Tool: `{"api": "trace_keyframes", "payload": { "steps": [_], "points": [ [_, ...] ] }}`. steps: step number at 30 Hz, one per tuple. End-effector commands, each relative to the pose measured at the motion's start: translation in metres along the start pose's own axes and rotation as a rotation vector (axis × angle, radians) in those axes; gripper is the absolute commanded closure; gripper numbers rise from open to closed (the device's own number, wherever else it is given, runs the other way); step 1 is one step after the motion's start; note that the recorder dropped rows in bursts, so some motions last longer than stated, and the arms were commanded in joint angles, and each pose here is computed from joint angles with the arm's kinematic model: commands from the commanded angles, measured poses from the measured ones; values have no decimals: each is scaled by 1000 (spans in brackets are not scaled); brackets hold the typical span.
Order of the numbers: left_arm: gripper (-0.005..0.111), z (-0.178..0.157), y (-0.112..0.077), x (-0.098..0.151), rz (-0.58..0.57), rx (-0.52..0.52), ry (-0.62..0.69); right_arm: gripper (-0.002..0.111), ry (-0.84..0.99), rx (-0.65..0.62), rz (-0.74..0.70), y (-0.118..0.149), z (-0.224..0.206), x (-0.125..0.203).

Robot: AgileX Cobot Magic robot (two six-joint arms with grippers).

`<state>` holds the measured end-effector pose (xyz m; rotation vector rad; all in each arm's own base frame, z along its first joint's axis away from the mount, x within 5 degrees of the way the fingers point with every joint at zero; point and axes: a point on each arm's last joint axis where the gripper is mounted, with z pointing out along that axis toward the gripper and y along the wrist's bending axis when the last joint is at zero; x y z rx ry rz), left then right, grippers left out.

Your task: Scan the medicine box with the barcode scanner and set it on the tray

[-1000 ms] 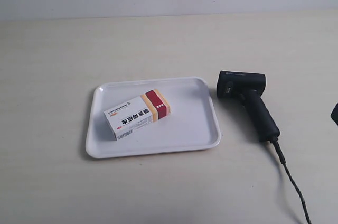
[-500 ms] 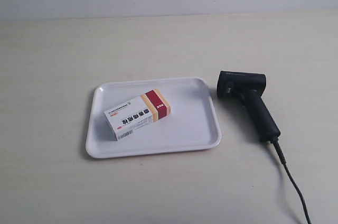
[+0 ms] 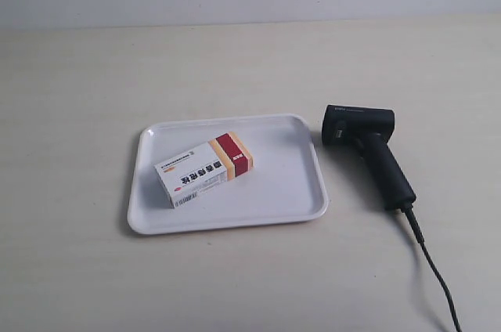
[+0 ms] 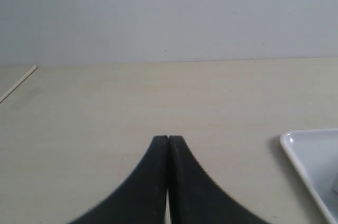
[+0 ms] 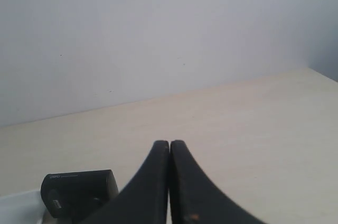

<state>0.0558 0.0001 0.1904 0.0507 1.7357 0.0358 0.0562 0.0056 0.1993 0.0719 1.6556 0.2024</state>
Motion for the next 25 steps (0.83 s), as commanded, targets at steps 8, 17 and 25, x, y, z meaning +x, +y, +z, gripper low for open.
{"api": "trace_keyframes", "payload": {
  "steps": [8, 17, 25],
  "points": [
    [105, -1, 0, 1, -7, -4, 7, 107, -2, 6, -9, -1, 0, 1],
    [105, -1, 0, 1, -7, -4, 7, 107, -8, 6, -8, -1, 0, 1],
    [105, -1, 0, 1, -7, -4, 7, 107, -8, 6, -8, -1, 0, 1]
  ]
}}
